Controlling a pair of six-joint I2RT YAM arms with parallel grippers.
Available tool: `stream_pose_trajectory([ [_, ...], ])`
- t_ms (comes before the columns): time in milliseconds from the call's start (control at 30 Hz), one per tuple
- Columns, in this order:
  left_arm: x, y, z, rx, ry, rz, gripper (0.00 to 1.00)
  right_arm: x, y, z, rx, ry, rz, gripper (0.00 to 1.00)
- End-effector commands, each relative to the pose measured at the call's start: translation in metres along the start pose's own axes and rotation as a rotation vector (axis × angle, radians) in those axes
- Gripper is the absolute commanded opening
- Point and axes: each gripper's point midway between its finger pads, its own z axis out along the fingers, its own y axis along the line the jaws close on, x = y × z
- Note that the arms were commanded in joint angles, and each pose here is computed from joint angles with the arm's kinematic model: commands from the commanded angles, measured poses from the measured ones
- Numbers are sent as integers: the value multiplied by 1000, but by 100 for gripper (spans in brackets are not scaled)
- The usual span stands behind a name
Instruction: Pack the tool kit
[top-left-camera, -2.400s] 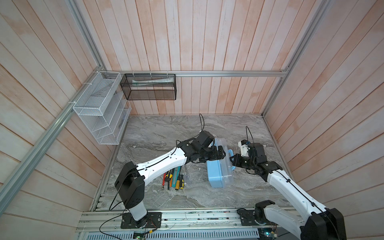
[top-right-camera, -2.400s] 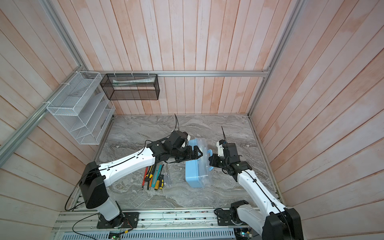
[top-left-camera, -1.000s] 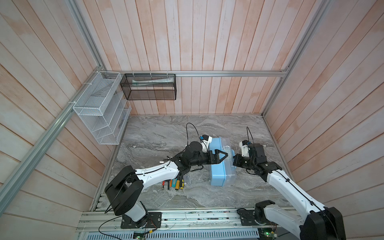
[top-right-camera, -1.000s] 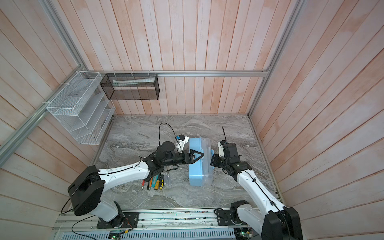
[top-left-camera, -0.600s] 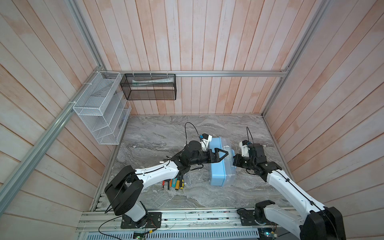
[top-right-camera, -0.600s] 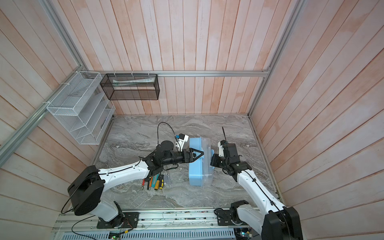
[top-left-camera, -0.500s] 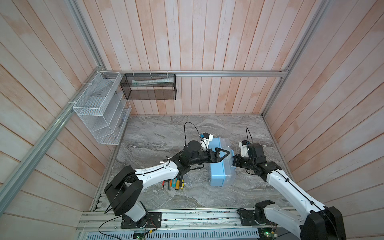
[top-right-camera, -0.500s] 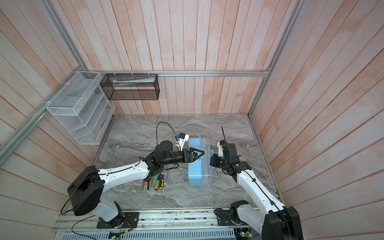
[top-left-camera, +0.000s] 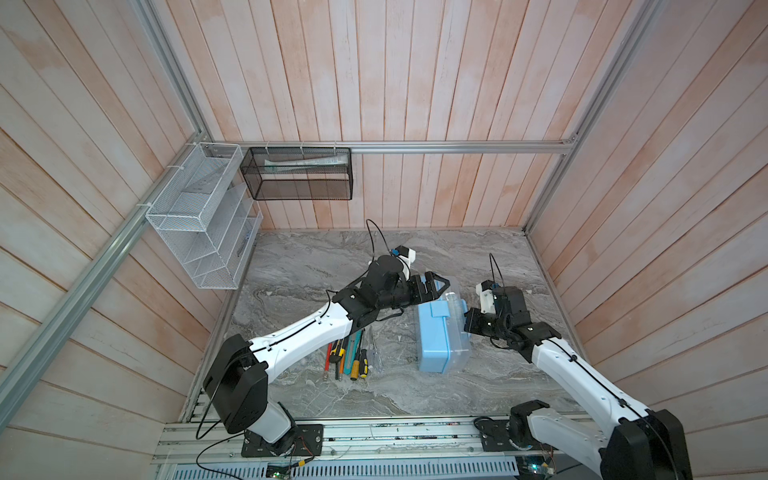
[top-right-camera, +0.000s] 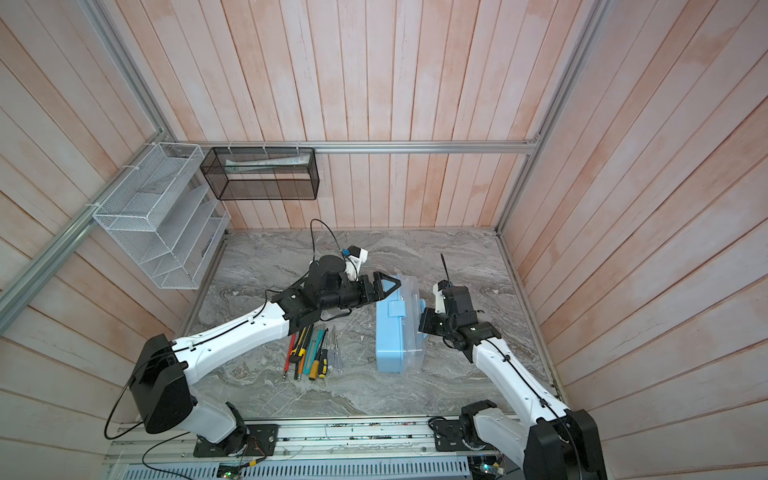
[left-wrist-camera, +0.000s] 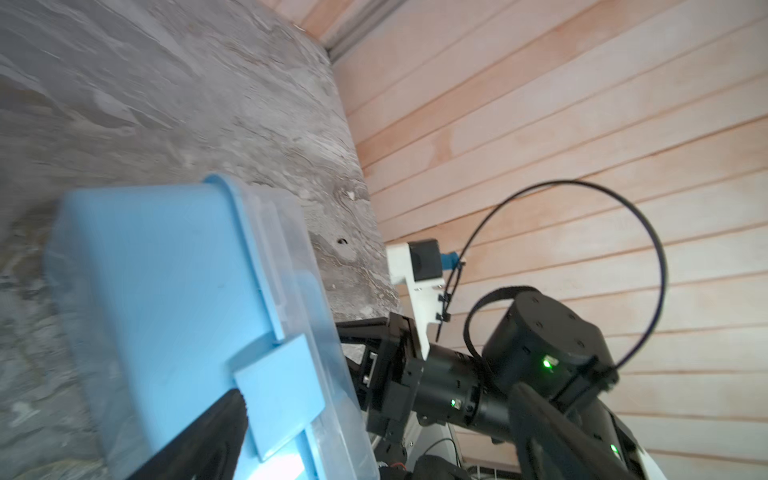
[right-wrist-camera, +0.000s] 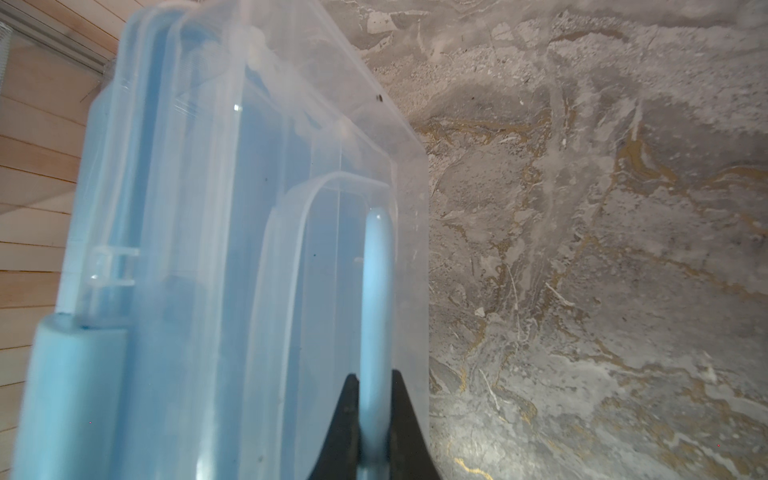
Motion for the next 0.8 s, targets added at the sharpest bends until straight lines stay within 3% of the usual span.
stream_pose_trajectory([
  [0,27,43,-6,-254,122,-45,100,-5,-1,-2,32,-5,-29,0],
  [300,54,19,26,-292,258,6,100,-5,-2,1,65,5,-46,0],
  [767,68,36,34,-357,323,8,100,-12,8,-6,40,-26,-55,0],
])
